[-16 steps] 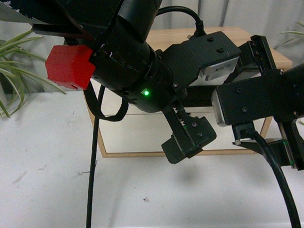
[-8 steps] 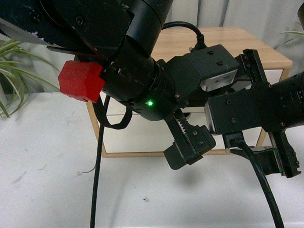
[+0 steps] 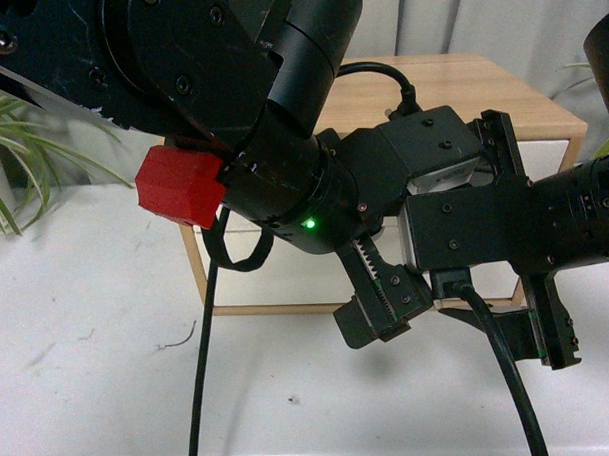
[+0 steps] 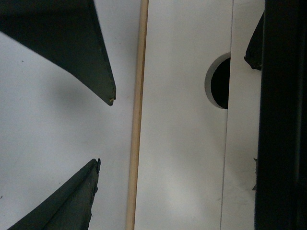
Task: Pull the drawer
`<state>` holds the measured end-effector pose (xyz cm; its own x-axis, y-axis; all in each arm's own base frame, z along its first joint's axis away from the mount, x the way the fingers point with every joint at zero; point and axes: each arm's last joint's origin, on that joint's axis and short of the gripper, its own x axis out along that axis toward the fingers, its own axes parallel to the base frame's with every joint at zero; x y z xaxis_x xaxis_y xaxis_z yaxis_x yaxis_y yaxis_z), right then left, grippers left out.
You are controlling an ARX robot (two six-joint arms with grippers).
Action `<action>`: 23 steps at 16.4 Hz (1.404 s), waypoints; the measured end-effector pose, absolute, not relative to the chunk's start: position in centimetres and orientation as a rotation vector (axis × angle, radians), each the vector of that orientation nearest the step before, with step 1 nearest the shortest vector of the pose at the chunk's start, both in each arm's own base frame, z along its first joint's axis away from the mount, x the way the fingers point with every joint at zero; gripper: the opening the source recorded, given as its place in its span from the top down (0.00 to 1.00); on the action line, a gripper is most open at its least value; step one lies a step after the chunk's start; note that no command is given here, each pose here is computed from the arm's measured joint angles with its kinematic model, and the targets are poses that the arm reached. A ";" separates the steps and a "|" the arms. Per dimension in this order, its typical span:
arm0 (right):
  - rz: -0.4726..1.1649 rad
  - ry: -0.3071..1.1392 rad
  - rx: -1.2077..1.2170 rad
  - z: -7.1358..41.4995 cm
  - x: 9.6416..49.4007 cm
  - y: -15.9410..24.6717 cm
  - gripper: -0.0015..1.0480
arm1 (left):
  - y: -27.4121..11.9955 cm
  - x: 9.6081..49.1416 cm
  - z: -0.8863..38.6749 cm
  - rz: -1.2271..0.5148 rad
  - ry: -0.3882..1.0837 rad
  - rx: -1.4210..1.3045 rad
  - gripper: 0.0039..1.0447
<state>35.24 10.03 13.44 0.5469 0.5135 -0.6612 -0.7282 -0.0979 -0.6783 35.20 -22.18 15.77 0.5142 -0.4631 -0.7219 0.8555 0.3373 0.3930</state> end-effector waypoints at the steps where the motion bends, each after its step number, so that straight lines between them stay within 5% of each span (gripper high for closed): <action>1: 1.053 0.214 -1.279 13.4 34.5 9.9 0.06 | -22.2 34.9 15.5 -0.935 0.541 0.835 0.06; 23: 1.146 0.295 -1.277 14.2 24.0 8.5 0.06 | -20.9 25.5 15.2 -1.053 0.523 0.765 0.06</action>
<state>23.98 8.48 14.21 0.4594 0.5034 -0.7318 -0.7941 -0.1363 -0.5923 25.49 -20.93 15.24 0.4149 -0.5710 -0.7084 0.9095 0.2829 0.3046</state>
